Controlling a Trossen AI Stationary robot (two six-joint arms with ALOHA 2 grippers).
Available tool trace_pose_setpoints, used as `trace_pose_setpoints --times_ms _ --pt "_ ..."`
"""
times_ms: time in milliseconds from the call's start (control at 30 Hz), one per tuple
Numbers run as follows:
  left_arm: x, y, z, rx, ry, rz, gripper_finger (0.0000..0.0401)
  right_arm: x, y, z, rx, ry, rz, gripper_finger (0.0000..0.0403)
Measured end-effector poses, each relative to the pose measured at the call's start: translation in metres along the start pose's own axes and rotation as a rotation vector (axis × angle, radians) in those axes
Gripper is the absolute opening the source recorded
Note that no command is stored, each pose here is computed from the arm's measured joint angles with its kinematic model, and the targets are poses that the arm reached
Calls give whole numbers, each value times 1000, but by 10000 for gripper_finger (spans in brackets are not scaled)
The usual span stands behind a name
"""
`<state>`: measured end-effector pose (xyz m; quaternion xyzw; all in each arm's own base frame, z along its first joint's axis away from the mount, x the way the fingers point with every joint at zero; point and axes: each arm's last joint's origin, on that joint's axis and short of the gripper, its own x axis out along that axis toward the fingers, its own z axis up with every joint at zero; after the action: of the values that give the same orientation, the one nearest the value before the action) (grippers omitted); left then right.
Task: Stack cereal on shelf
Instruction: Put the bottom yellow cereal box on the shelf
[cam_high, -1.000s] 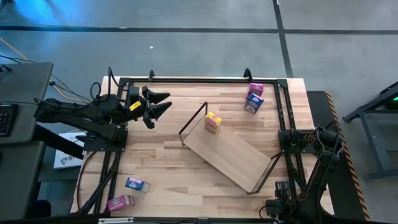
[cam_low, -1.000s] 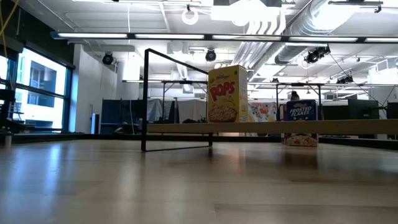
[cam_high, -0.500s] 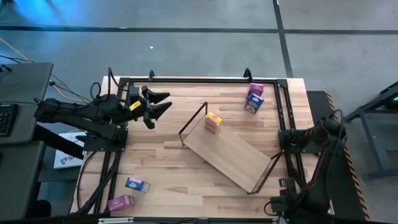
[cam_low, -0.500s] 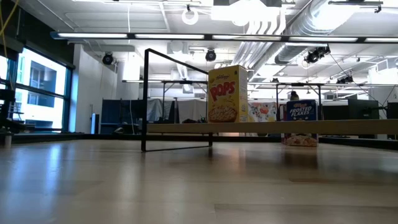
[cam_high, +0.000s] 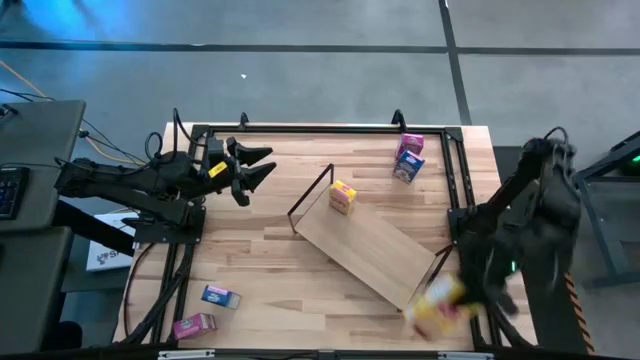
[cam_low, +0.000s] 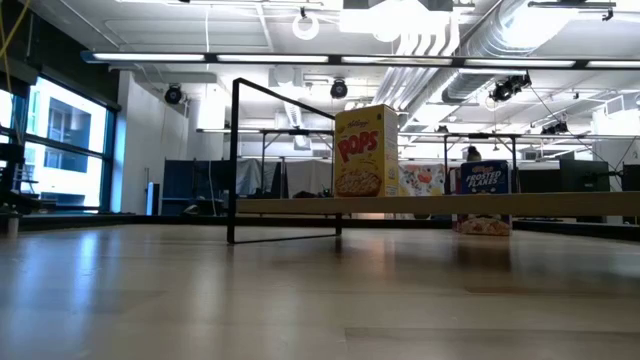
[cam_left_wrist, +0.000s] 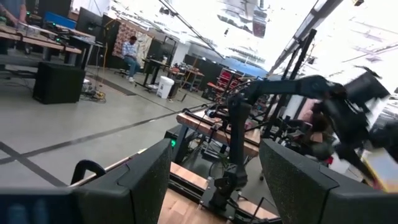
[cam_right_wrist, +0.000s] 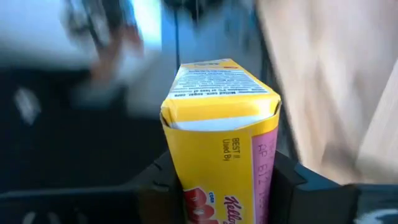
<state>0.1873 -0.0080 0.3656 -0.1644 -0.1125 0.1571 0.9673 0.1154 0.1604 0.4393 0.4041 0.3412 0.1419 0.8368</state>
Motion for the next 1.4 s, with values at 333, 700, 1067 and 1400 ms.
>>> trace_pose_setpoints --times_ms 333,700,1067,1400 --pt "0 0 0 6 0 0 234 13 -34 73 -234 -282 -241 123" --pt "0 0 0 6 0 0 234 95 -96 125 -124 -71 -515 123" --pt "0 0 0 7 0 0 234 168 -161 142 -133 65 -820 123" --pt "0 0 0 7 0 -1 234 192 -194 149 -114 101 -944 123"
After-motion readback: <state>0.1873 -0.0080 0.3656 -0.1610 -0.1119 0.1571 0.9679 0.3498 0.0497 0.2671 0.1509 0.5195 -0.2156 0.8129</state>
